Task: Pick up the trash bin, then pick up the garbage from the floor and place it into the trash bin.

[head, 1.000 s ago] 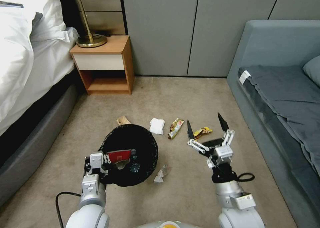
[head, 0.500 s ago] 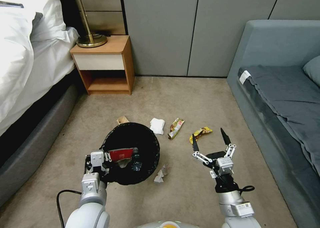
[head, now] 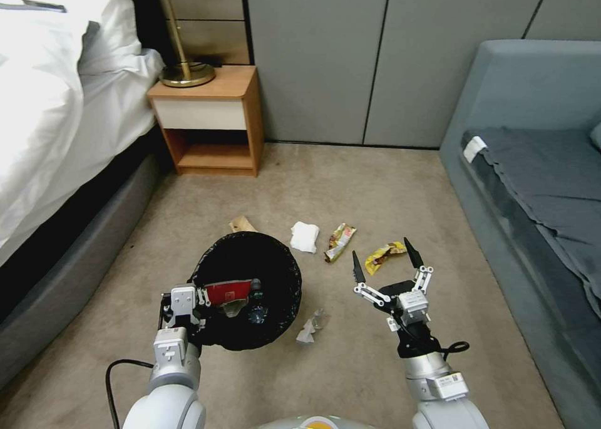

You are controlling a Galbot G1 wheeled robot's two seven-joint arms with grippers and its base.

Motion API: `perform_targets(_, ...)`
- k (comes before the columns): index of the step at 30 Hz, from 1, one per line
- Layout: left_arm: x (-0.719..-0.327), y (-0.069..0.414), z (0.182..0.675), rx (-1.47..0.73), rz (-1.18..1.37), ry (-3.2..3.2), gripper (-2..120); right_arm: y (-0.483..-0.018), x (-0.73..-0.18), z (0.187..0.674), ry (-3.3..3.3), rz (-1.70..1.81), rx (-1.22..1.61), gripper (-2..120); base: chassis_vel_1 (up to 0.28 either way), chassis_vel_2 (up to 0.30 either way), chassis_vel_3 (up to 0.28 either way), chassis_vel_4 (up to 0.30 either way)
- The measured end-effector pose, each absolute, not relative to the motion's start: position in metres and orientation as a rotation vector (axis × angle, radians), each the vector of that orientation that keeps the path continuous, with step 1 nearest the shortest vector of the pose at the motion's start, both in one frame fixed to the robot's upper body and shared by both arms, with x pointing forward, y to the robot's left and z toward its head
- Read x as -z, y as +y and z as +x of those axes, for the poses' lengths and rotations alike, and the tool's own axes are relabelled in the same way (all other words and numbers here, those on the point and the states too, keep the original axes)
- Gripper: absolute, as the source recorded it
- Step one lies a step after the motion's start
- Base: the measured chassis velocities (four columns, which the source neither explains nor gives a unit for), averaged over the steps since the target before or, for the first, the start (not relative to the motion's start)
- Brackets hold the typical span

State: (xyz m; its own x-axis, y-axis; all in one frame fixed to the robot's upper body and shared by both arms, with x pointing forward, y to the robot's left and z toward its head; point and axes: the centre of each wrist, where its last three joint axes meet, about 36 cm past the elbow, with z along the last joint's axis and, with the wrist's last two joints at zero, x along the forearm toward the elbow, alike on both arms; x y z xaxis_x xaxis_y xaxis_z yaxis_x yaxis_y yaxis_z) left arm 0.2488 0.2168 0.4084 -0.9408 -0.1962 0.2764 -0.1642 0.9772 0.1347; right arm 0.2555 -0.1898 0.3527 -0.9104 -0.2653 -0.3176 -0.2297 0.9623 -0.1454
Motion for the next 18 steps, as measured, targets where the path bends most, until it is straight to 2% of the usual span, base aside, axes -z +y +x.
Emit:
perform_targets(14, -0.4092, 0.2156, 0.2483, 0.162, 0.263, -2.835, 3, -0.1898, -0.3487, 0.2489, 2.882, -0.398, 0.159, 100, 0.085, 0.079, 0.091, 0.089)
perform_targets(18, -0.4092, 0.2165, 0.2483, 0.167, 0.268, -2.835, 3, -0.1924, -0.3519, 0.2505, 2.981, -0.373, 0.165, 100, 0.038, 0.037, 0.016, 0.024)
